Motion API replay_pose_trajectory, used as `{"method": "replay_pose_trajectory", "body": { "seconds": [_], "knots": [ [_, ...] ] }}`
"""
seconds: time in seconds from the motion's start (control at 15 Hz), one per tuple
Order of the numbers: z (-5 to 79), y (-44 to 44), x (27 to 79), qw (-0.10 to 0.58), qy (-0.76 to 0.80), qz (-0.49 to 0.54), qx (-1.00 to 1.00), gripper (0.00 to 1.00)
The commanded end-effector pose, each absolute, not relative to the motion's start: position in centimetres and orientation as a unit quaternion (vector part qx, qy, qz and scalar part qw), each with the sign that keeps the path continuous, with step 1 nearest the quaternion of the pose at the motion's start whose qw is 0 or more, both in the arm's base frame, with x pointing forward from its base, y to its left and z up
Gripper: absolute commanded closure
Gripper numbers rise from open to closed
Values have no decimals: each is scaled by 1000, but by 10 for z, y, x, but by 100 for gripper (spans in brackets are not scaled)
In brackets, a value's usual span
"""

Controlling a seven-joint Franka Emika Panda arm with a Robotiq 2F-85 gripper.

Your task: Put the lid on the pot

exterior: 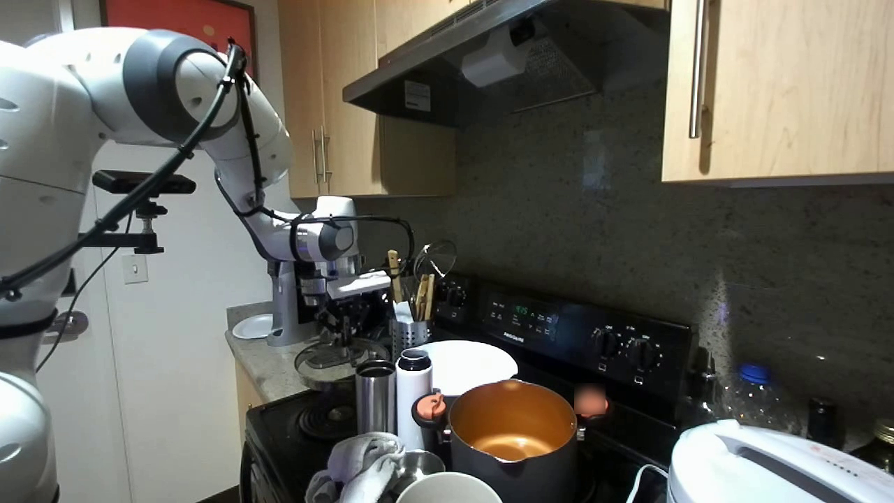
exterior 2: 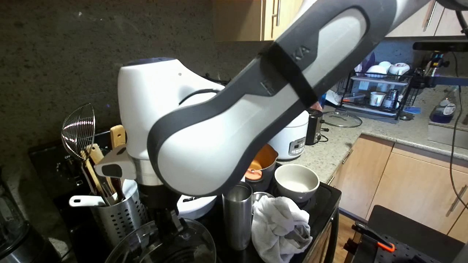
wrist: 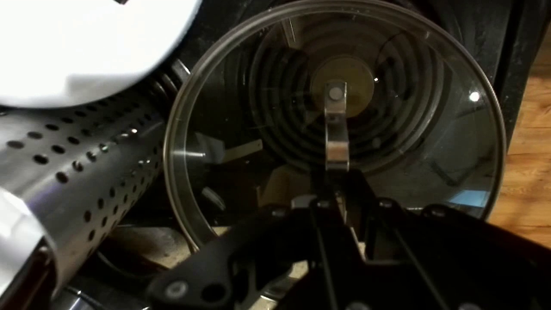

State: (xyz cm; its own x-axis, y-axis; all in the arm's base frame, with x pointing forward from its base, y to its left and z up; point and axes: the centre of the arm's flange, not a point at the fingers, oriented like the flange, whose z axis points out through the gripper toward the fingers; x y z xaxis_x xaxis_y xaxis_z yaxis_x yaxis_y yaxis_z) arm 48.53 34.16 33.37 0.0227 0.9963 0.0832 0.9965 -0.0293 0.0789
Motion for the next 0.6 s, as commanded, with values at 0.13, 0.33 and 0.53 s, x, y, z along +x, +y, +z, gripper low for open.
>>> {"method": "replay_pose_trajectory", "body": {
  "seconds": [0.13,0.33,0.53],
  "knots": [
    [420,349,491,-18,-700,-70,-711,92],
    [451,339,494,-36,-694,-62,-716,92],
    [478,316,503,-50,-679,-53,-730,92]
  ]
}}
